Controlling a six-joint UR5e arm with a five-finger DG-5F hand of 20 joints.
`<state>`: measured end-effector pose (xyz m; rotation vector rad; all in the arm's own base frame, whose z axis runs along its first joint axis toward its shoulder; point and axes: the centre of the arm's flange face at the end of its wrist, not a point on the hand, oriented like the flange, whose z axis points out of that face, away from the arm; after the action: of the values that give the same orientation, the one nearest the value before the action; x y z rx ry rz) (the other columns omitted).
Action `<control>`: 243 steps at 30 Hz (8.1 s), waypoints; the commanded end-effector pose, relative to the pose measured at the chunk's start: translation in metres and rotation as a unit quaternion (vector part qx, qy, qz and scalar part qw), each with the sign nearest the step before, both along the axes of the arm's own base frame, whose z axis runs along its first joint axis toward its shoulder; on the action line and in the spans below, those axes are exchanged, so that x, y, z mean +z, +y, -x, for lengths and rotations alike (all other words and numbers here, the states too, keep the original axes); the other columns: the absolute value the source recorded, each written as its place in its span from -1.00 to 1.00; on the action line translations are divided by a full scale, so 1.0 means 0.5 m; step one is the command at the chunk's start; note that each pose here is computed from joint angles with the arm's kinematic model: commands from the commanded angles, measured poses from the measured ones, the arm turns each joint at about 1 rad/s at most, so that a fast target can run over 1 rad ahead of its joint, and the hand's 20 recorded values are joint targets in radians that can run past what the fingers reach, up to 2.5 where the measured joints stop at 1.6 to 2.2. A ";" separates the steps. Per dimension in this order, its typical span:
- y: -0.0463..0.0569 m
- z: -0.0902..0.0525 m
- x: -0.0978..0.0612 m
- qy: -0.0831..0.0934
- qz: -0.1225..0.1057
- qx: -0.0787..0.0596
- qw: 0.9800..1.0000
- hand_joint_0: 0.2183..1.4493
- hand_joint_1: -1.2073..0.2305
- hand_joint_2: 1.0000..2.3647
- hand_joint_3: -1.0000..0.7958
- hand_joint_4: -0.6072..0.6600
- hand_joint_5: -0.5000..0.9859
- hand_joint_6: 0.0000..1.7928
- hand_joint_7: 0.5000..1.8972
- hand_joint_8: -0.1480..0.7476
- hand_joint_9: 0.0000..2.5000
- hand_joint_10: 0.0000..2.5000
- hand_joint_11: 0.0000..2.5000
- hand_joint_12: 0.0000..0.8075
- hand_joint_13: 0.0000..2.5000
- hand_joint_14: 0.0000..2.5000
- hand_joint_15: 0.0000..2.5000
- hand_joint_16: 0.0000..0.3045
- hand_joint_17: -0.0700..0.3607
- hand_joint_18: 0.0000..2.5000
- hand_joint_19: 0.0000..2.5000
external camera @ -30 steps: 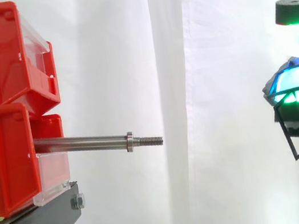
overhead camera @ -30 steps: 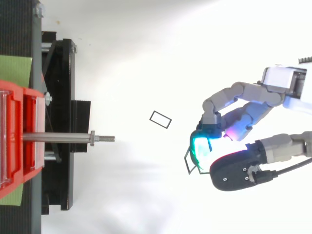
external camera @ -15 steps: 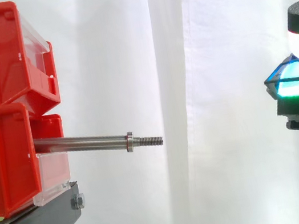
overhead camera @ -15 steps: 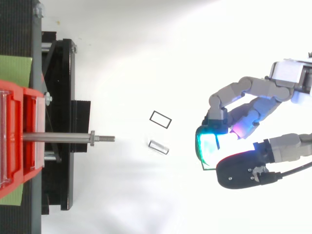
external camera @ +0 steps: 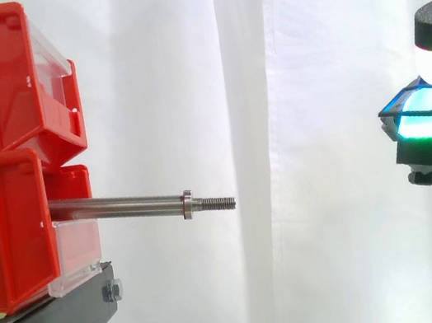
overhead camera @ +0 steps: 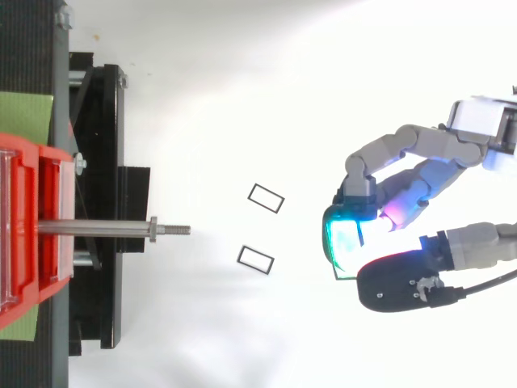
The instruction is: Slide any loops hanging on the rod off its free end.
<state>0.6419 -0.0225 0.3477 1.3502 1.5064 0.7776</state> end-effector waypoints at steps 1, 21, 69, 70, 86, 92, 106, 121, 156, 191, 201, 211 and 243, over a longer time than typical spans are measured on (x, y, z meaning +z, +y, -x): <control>0.000 0.000 -0.001 0.000 0.001 -0.002 1.000 -0.40 -0.41 -0.96 0.11 -0.22 -0.54 0.00 -0.02 0.00 -0.22 -0.99 -0.72 -0.22 -0.44 -1.00 -0.95 -0.71 -0.22 -0.43 -0.82; -0.002 -0.027 -0.007 -0.049 -0.022 -0.009 0.998 -0.39 -0.39 -0.96 -0.08 -0.03 -0.56 -0.01 -0.12 0.01 -0.22 -0.99 -0.72 -0.22 -0.43 -1.00 -0.95 -0.71 -0.22 -0.42 -0.82; -0.010 -0.065 -0.189 -0.165 -0.066 -0.017 0.984 -0.48 -0.35 -0.99 -0.38 0.15 -0.56 -0.06 -0.18 0.01 -0.24 -0.99 -0.73 -0.18 -0.45 -1.00 -0.95 -0.70 -0.20 -0.44 -0.82; -0.012 -0.065 -0.189 -0.165 -0.065 -0.017 0.984 -0.48 -0.35 -0.99 -0.39 0.15 -0.55 -0.06 -0.16 0.01 -0.24 -0.99 -0.73 -0.18 -0.45 -1.00 -0.96 -0.70 -0.20 -0.44 -0.82; -0.012 -0.065 -0.189 -0.163 -0.053 -0.010 0.985 -0.51 -0.28 -1.00 -0.44 0.19 -0.51 -0.04 -0.08 0.04 -0.20 -0.99 -0.73 -0.18 -0.42 -1.00 -0.96 -0.69 -0.18 -0.40 -0.82; -0.013 -0.066 -0.188 -0.163 -0.038 0.004 0.986 -0.50 -0.25 -1.00 -0.44 0.19 -0.49 -0.04 -0.04 0.03 -0.19 -0.99 -0.73 -0.19 -0.41 -1.00 -0.95 -0.70 -0.19 -0.39 -0.82; -0.020 -0.074 -0.178 -0.179 -0.002 0.021 0.984 -0.44 -0.45 -0.96 0.05 0.03 -0.47 0.01 0.12 -0.01 -0.18 -0.99 -0.73 -0.23 -0.40 -1.00 -0.95 -0.71 -0.21 -0.38 -0.81; -0.024 -0.072 -0.183 -0.175 -0.001 0.016 0.984 -0.44 -0.47 -0.96 0.10 -0.15 -0.46 0.01 0.06 -0.05 -0.13 -0.99 -0.71 -0.25 -0.40 -1.00 -0.95 -0.72 -0.22 -0.36 -0.82; -0.018 -0.050 -0.198 -0.124 0.014 0.000 0.992 -0.44 -0.45 -0.96 0.09 -0.08 -0.46 0.01 0.03 0.01 -0.12 -0.99 -0.71 -0.23 -0.38 -1.00 -0.95 -0.70 -0.20 -0.34 -0.82; -0.018 -0.050 -0.198 -0.124 0.014 0.000 0.992 -0.44 -0.45 -0.97 0.10 -0.05 -0.45 0.01 0.01 0.05 -0.08 -0.99 -0.71 -0.20 -0.34 -1.00 -0.94 -0.68 -0.17 -0.30 -0.82; -0.018 -0.050 -0.198 -0.124 0.014 0.000 0.992 -0.44 -0.45 -0.97 0.10 -0.05 -0.45 0.01 0.01 0.06 -0.08 -0.99 -0.71 -0.20 -0.33 -1.00 -0.94 -0.68 -0.16 -0.29 -0.83; -0.018 -0.050 -0.198 -0.124 0.014 0.000 0.992 -0.44 -0.44 -0.97 0.10 -0.05 -0.45 0.01 0.01 0.05 -0.08 -0.99 -0.70 -0.19 -0.33 -1.00 -0.94 -0.68 -0.16 -0.29 -0.82; -0.018 -0.050 -0.198 -0.125 0.013 0.000 0.992 -0.44 -0.44 -0.96 0.10 -0.07 -0.45 0.01 -0.01 0.05 -0.09 -0.99 -0.71 -0.19 -0.33 -1.00 -0.94 -0.68 -0.17 -0.29 -0.82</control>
<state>0.6669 -0.0317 0.2487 1.1853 1.3157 0.8867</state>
